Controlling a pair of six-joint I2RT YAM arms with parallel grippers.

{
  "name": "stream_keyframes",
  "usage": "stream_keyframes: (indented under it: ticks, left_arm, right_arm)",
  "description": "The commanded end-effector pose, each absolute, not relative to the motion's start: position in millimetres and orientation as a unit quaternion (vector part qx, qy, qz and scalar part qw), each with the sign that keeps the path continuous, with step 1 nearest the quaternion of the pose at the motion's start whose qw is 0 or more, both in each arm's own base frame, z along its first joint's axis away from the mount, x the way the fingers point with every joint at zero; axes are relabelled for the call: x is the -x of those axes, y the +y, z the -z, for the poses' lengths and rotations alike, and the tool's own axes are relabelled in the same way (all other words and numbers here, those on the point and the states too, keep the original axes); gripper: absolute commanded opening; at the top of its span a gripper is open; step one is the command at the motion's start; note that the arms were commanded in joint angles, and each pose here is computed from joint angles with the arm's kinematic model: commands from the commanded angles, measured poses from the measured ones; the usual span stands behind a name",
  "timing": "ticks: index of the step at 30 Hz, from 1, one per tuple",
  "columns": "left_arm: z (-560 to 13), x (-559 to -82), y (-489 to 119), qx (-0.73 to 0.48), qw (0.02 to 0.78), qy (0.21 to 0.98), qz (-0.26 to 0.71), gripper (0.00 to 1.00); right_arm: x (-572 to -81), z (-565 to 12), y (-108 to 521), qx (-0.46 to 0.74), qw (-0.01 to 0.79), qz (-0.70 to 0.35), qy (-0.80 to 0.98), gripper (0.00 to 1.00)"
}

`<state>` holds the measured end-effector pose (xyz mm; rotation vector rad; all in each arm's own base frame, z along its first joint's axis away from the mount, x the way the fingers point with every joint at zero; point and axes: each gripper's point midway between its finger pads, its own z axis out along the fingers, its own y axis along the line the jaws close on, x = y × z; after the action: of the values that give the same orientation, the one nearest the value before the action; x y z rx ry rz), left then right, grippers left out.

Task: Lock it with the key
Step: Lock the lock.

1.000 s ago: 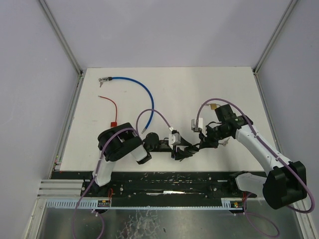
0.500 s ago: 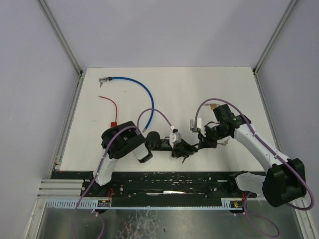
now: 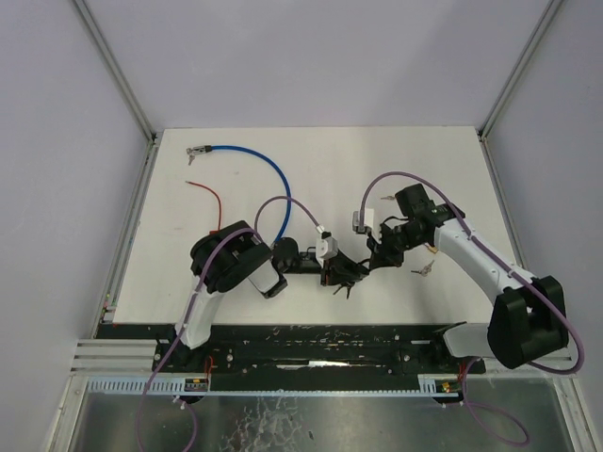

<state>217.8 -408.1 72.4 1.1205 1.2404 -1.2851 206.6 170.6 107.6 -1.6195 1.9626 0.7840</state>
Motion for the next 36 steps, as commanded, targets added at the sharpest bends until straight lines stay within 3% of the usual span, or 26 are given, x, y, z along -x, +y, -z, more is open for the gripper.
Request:
stream_keyframes:
  ticks: [1,6,11,22,36]
  left_arm:
    - [-79,-224,-414,-0.465,0.509,0.485,0.539,0.00]
    - [-81,-226,-417,-0.464,0.511,0.482,0.540,0.00]
    - [-103,-227,-422,-0.458,0.524,0.467,0.546,0.00]
    - [-97,-230,-430,-0.448,0.524,0.476,0.546,0.00]
    - [-112,-216,-427,-0.453,0.516,0.464,0.560,0.00]
  right_arm:
    - [-226,-127,196,0.607,0.265,-0.296,0.688,0.00]
    - [-205,-146,217,0.632,0.242,-0.333,0.657,0.00]
    - [-210,-157,211,0.636,0.242,-0.304,0.666,0.00]
    - [-201,-120,192,0.625,0.234,-0.280,0.690,0.00]
    - [-178,-134,183,0.631,0.266,-0.311,0.659,0.00]
